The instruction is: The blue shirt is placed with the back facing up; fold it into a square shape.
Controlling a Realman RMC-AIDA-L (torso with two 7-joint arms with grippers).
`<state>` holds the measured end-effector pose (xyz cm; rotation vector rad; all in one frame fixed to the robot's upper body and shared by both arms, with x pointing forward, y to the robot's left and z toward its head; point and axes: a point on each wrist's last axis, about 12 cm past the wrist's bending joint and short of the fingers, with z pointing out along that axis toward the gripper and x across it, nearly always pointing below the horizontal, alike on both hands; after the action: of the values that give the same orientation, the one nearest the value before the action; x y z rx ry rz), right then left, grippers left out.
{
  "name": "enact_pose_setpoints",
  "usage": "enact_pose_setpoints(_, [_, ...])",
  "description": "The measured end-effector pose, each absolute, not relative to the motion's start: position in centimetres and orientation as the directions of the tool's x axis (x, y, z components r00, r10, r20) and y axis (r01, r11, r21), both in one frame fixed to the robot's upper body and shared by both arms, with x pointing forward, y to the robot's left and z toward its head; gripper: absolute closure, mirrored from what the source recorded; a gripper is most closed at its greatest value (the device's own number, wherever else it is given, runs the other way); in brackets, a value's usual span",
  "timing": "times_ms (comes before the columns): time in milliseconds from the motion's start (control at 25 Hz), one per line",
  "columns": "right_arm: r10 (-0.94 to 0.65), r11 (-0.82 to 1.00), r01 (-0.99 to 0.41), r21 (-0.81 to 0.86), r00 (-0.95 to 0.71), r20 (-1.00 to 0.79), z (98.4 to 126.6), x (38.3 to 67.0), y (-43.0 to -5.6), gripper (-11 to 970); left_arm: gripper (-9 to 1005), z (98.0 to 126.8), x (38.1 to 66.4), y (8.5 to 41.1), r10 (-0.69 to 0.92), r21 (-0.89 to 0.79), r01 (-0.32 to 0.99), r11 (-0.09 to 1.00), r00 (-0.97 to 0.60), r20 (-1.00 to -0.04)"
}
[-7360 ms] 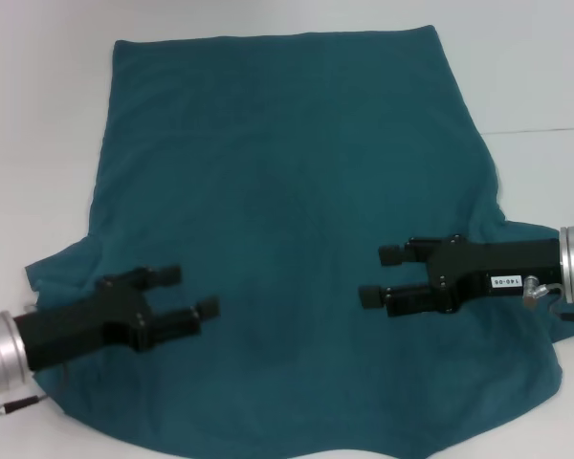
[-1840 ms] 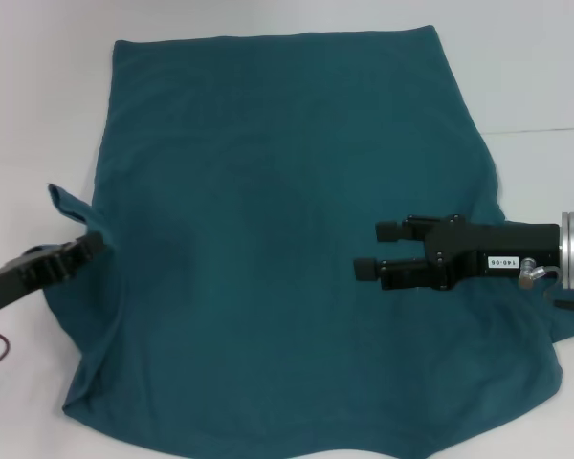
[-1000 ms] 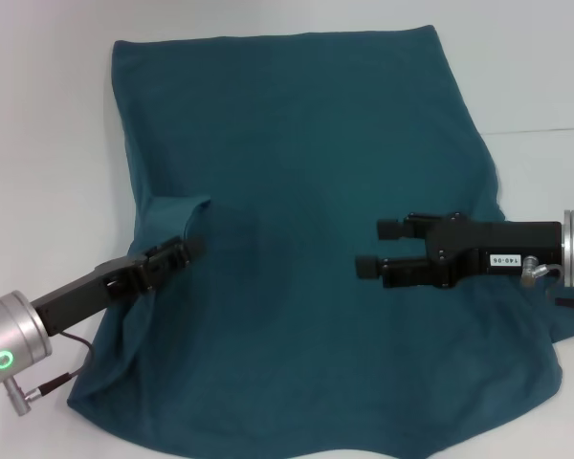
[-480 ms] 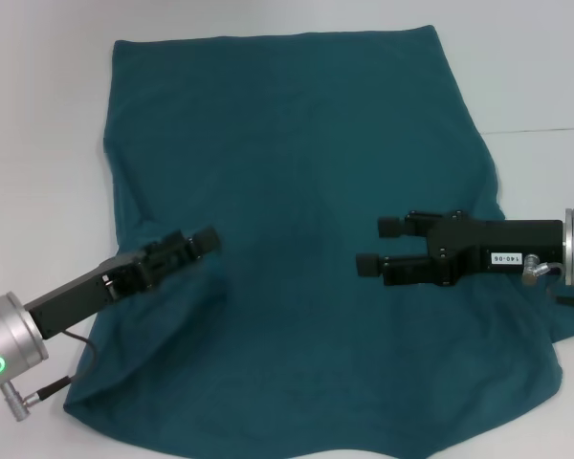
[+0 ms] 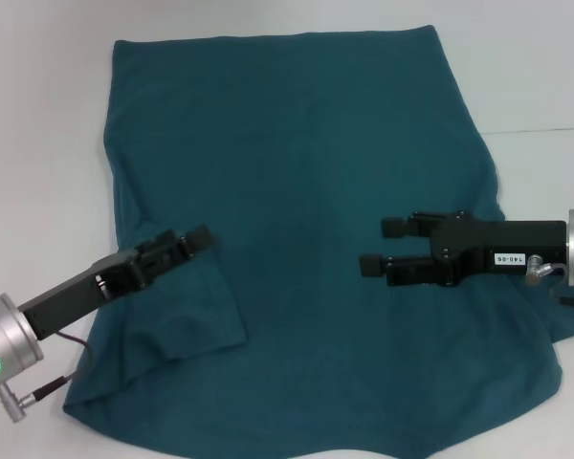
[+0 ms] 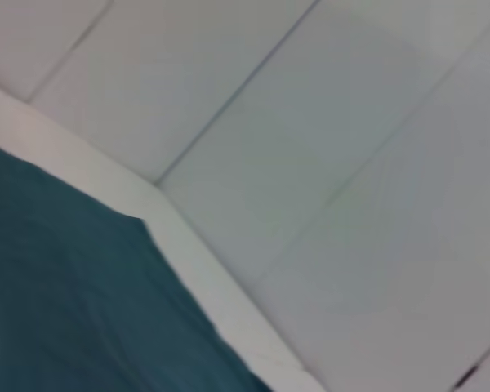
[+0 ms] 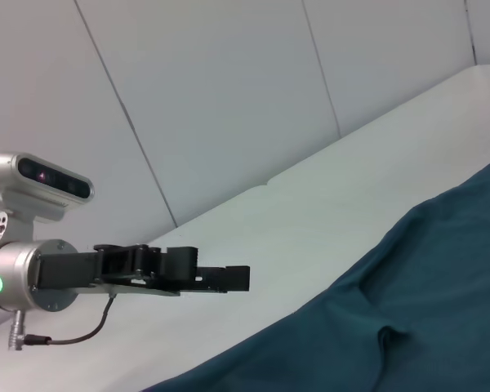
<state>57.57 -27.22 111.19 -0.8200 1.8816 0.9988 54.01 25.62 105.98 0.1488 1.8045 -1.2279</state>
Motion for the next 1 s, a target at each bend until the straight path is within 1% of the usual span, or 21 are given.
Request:
enact_pose_setpoints(160, [-0.141,0.486,-0.810,0.328,-0.443,-0.885,111.3,57.6,-27.7,35,31,105.7,54.0,25.8,-0.352,-0.644,0.552,0.530,-0.548,-0.759])
enact_pose_setpoints(320, [-0.090,0.529,-0.769,0.359,-0.472,-0.877,111.4,57.8,-28.7,35,34,105.8,54.1,25.5,-0.290,-0.558,0.615,0.557,-0.486,-0.825])
enact_pose_setpoints(480, [-0.038,0.582,-0.704,0.407,-0.523,-0.851,111.4,57.8,-30.1,35,38,105.8,54.0,25.3,-0.242,-0.491,0.661,0.567,-0.436,-0.867])
enact_pose_setpoints(560, [-0.013,0.600,-0.680,0.421,-0.534,-0.845,111.3,57.7,-30.7,35,40,105.7,53.9,24.9,-0.185,-0.432,0.704,0.564,-0.402,-0.897])
enact_pose_setpoints(760, [0.057,0.639,-0.605,0.474,-0.578,-0.814,111.1,57.5,-32.1,35,45,105.3,53.3,22.9,0.039,-0.247,0.841,0.481,-0.302,-0.952])
enact_pose_setpoints(880, [0.108,0.667,-0.541,0.513,-0.611,-0.784,110.8,57.4,-33.0,35,48,105.1,53.1,21.9,0.130,-0.175,0.892,0.417,-0.249,-0.960])
enact_pose_setpoints(1000, [0.181,0.695,-0.456,0.556,-0.637,-0.749,110.2,57.1,-34.1,35,49,105.0,52.9,21.5,0.169,-0.132,0.915,0.381,-0.209,-0.963])
